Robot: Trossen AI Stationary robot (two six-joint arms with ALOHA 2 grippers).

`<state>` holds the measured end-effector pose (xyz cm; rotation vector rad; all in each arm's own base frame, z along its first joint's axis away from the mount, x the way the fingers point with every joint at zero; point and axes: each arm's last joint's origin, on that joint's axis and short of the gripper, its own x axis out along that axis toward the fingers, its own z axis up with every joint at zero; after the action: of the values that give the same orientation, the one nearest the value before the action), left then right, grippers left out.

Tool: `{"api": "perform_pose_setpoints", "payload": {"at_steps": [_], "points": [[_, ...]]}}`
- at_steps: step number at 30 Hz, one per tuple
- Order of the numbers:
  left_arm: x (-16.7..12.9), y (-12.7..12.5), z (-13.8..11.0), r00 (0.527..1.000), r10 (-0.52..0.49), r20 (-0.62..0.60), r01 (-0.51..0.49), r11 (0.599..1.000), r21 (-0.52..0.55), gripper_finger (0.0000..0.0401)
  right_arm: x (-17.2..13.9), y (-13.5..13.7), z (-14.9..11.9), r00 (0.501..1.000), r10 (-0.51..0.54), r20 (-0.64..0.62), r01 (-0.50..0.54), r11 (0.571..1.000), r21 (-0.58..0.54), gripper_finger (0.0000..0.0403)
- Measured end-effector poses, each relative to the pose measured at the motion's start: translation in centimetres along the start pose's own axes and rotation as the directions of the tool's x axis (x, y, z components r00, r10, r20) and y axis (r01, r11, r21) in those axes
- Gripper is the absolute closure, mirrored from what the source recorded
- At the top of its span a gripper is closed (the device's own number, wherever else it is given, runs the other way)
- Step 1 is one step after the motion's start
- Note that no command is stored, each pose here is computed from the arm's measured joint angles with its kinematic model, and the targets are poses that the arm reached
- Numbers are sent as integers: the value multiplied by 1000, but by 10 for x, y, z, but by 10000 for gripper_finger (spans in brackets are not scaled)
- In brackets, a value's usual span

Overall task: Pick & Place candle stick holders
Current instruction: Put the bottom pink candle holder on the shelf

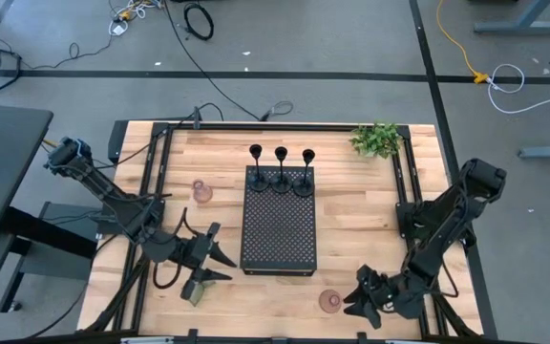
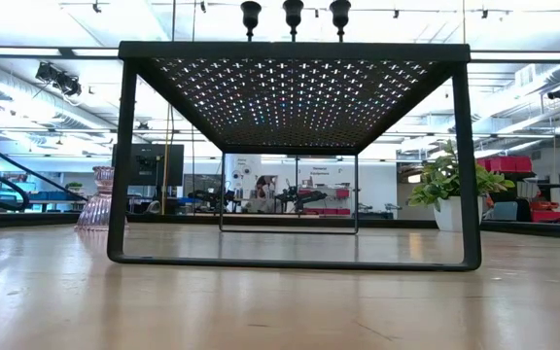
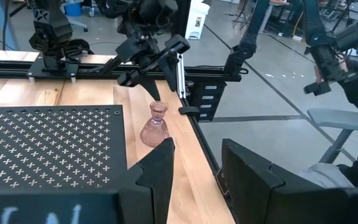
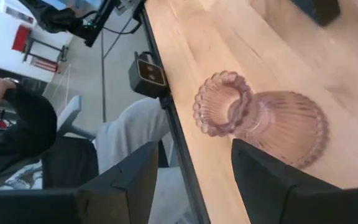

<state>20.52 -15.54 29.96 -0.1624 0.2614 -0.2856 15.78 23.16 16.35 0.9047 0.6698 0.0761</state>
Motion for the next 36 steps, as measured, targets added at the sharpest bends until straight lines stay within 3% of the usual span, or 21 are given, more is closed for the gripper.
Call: {"api": "perform_pose_setpoints", "payload": {"at_steps": [13,27,36], "points": [[0,0,0,1000,-3,-4,3,1000,-1,263,20,-15,-10,998,-65,8,65,998,4,199],[0,0,-1,1000,0,-6,0,1000,-1,263,36,-22,5,994,-88,71,93,994,-62,199],[0,0,-2,1000,3,-16,-3,1000,-4,263,36,-15,4,998,-27,51,32,996,-86,199]]}}
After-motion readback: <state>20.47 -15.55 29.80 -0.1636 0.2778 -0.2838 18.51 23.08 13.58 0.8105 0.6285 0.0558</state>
